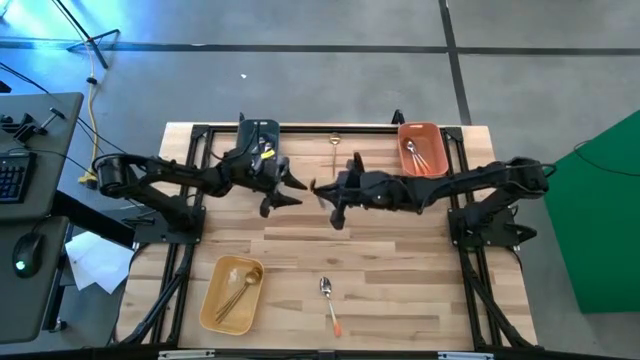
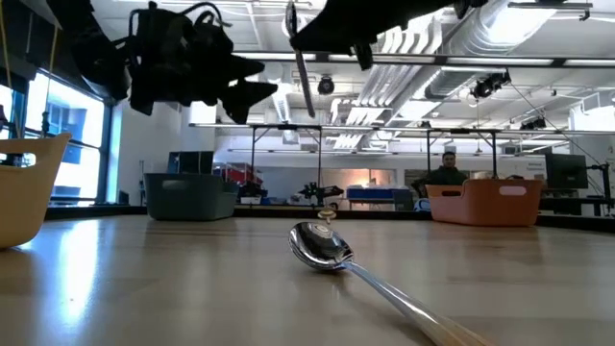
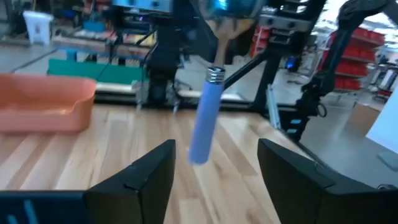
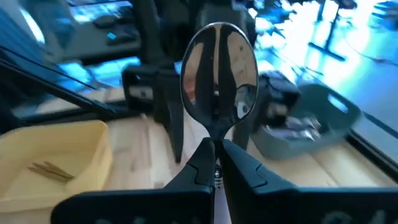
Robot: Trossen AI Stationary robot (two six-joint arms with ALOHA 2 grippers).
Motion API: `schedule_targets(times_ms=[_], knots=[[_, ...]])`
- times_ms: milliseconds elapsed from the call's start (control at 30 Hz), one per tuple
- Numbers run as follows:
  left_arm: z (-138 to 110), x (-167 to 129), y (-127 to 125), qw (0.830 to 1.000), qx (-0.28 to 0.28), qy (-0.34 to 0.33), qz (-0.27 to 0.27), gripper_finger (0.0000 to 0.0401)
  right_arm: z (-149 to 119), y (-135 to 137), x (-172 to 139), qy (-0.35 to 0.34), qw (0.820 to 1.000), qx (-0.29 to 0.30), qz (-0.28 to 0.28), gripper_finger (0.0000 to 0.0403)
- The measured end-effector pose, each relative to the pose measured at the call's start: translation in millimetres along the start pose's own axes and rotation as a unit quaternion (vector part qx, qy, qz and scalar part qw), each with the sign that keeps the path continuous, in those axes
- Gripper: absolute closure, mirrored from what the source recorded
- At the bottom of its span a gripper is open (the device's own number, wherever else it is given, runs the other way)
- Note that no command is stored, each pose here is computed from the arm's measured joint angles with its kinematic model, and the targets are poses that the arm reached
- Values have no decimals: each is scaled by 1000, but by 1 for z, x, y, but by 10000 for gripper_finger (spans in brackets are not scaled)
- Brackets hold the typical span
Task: Sort silverware by color (type)
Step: Put the purple spoon into the blue bin
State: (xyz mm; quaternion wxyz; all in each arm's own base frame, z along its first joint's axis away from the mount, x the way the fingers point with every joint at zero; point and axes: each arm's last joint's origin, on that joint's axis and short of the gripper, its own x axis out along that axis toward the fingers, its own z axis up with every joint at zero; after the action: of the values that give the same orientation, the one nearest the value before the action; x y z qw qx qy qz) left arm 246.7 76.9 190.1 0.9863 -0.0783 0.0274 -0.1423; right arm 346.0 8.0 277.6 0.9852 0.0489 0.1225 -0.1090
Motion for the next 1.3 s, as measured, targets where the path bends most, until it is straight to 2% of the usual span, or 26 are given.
schedule_targets(times_ms=[100, 233, 300, 500, 733, 900, 1067, 1300], knots=[[4, 5, -3, 1000, 1, -13, 9, 177, 7, -5, 2, -29, 999, -11, 37, 402], [14, 15, -10, 1000, 11, -25, -10, 185, 14, -14, 3, -56, 996, -17, 72, 402], [22, 19, -12, 999, 20, -38, -13, 192, 16, -19, 4, -61, 995, -21, 76, 402], [43, 24, -4, 996, 44, -69, 20, 216, 19, -39, 7, -67, 995, -35, 71, 402], [53, 25, 13, 996, 58, -49, 47, 249, 25, -61, 8, -91, 991, -45, 87, 402], [55, 23, 17, 995, 65, -52, 47, 288, 26, -67, 8, -92, 990, -46, 100, 402], [56, 23, 16, 995, 79, -50, 24, 363, 26, -66, 8, -92, 989, -50, 109, 402], [56, 23, 15, 995, 74, -55, 27, 369, 27, -66, 7, -95, 986, -67, 120, 384]])
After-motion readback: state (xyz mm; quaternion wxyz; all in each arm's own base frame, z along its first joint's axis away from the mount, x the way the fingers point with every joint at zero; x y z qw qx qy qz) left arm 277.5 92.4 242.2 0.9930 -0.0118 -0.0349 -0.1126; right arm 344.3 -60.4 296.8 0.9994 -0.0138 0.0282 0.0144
